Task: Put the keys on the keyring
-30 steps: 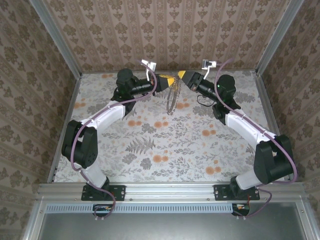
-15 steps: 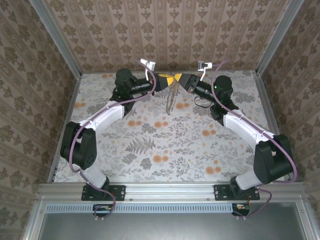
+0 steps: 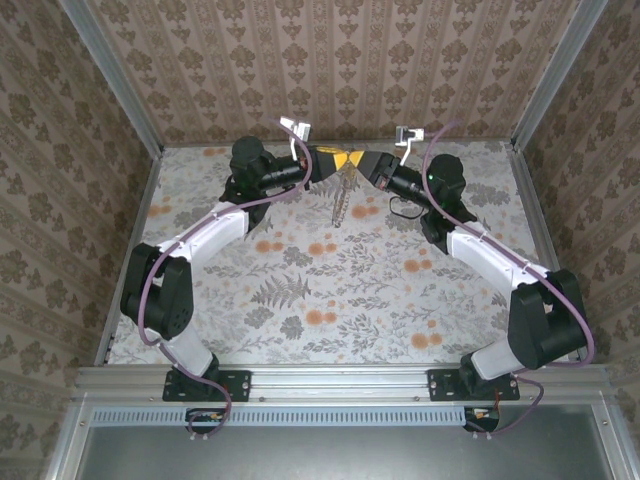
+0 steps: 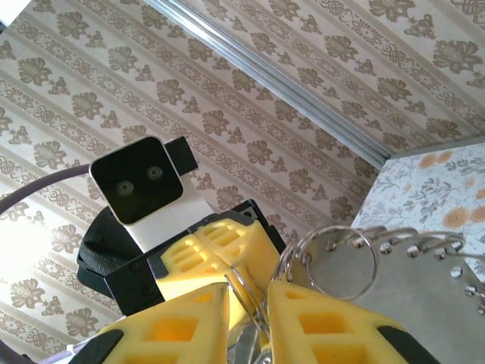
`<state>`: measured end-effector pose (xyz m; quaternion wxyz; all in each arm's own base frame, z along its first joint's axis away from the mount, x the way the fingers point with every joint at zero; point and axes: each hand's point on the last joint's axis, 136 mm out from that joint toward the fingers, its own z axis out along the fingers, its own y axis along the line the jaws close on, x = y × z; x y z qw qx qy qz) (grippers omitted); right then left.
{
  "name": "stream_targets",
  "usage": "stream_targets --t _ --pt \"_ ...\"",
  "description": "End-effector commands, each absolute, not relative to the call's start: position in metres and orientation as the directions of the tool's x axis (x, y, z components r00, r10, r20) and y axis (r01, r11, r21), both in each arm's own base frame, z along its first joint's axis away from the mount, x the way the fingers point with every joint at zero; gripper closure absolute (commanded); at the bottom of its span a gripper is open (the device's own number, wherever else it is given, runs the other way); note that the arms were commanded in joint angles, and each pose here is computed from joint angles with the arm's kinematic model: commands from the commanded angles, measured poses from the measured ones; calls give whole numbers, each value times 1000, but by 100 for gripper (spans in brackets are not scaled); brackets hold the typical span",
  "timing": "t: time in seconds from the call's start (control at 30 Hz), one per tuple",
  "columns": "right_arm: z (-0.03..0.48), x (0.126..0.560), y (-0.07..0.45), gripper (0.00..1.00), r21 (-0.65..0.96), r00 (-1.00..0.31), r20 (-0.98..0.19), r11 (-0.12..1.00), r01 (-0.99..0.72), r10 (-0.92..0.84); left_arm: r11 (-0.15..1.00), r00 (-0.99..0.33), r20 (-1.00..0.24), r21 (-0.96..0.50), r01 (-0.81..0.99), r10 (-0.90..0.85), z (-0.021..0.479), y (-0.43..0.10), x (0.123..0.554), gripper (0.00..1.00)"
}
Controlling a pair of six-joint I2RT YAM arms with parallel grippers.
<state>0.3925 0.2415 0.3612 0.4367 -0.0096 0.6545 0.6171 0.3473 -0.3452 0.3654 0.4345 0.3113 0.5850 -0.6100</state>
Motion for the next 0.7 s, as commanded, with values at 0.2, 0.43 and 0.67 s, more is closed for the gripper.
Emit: stream_targets --t 0.2,0.43,0.67 --pt "375 381 243 78 769 -592 -615 229 -597 520 70 -348 -913 -369 927 -213 396 -338 341 100" --pt "378 387 250 81 773 -599 -604 204 -601 525 66 -356 -911 -376 924 -210 394 -340 339 100" --pt "380 394 252 80 778 -599 -591 188 -599 540 58 -364 -908 -383 922 -206 393 -343 336 100"
